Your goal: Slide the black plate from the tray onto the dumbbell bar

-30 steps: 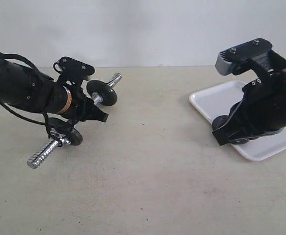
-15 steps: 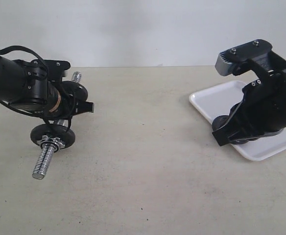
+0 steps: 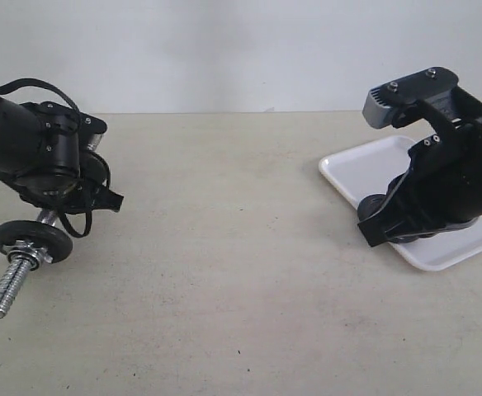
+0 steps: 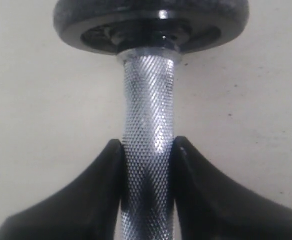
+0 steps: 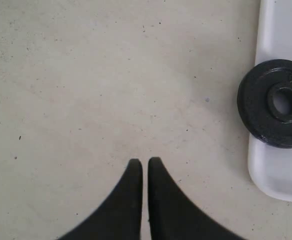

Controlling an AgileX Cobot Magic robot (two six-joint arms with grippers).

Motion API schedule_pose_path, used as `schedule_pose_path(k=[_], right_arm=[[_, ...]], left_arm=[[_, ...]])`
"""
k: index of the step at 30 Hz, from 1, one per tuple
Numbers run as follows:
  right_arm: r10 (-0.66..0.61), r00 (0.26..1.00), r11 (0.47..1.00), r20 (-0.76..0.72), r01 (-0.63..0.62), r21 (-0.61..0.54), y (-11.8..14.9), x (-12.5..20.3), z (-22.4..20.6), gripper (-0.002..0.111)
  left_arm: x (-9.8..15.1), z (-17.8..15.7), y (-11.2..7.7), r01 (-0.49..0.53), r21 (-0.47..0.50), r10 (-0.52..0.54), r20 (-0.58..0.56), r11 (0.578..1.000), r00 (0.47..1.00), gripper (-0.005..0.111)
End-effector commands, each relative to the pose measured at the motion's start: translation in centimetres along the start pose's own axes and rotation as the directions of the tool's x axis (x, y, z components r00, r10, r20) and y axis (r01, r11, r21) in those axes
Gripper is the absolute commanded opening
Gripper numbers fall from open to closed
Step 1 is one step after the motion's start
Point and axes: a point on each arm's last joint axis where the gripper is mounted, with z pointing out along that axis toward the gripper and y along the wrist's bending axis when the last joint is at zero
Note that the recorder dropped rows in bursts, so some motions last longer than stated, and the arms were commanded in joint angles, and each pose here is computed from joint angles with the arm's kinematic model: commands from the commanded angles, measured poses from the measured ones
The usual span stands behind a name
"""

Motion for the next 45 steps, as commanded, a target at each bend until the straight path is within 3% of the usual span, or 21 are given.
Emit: schedule_pose_path(k=[1,5,11,14,21,30,33,38,45], right_arm=[[0.006,1.0,1.0,-0.008,-0.006,-0.008,0.1,0.2,0.0,0.0],[0.006,1.0,1.0,-0.01,-0.006,-0.009,0.1,0.2,0.0,0.0],[0.002,1.0,1.0,-0.014,-0.002,-0.011,0.1,0.3,0.0,0.0],[0.002,1.0,1.0,-0.014,-0.002,-0.011,0.1,0.3,0.0,0.0],[0.002,1.0,1.0,-0.017,-0.002,-0.013,0.1,0.3,0.0,0.0],[0.002,1.0,1.0,-0.019,-0.002,-0.014,0.1,0.3,0.0,0.0],[0.002,1.0,1.0,-0.02,-0.002,-0.015,0.1,0.3,0.0,0.0],[-0.001,1.0,1.0,-0.019,0.0,-0.014,0.1,0.3,0.0,0.0],[-0.001,1.0,1.0,-0.019,0.0,-0.014,0.1,0.3,0.0,0.0]], left_arm=[[-2.4,-3.6,2.7,0.04,-0.068,-0.033,0.104,0.997,0.994,0.004],[-2.2,-3.6,2.8,0.058,-0.069,-0.053,0.077,0.996,0.996,0.004],[-1.2,-3.6,3.2,-0.024,-0.118,0.02,-0.038,0.993,0.999,0.004],[-0.5,-3.6,3.0,-0.07,-0.092,0.06,-0.111,0.993,0.992,0.004],[0.8,-3.8,1.9,-0.232,0.073,0.242,-0.231,0.97,0.942,0.004],[1.2,-4.0,-0.4,-0.205,0.323,0.272,-0.176,0.924,0.946,0.004],[1.5,-4.1,-0.8,-0.227,0.373,0.31,-0.181,0.9,0.933,0.004],[2.4,-4.1,-1.9,-0.327,0.491,0.432,-0.114,0.808,0.895,0.004],[3.0,-4.6,-3.3,-0.352,0.614,0.452,-0.009,0.706,0.892,0.004]])
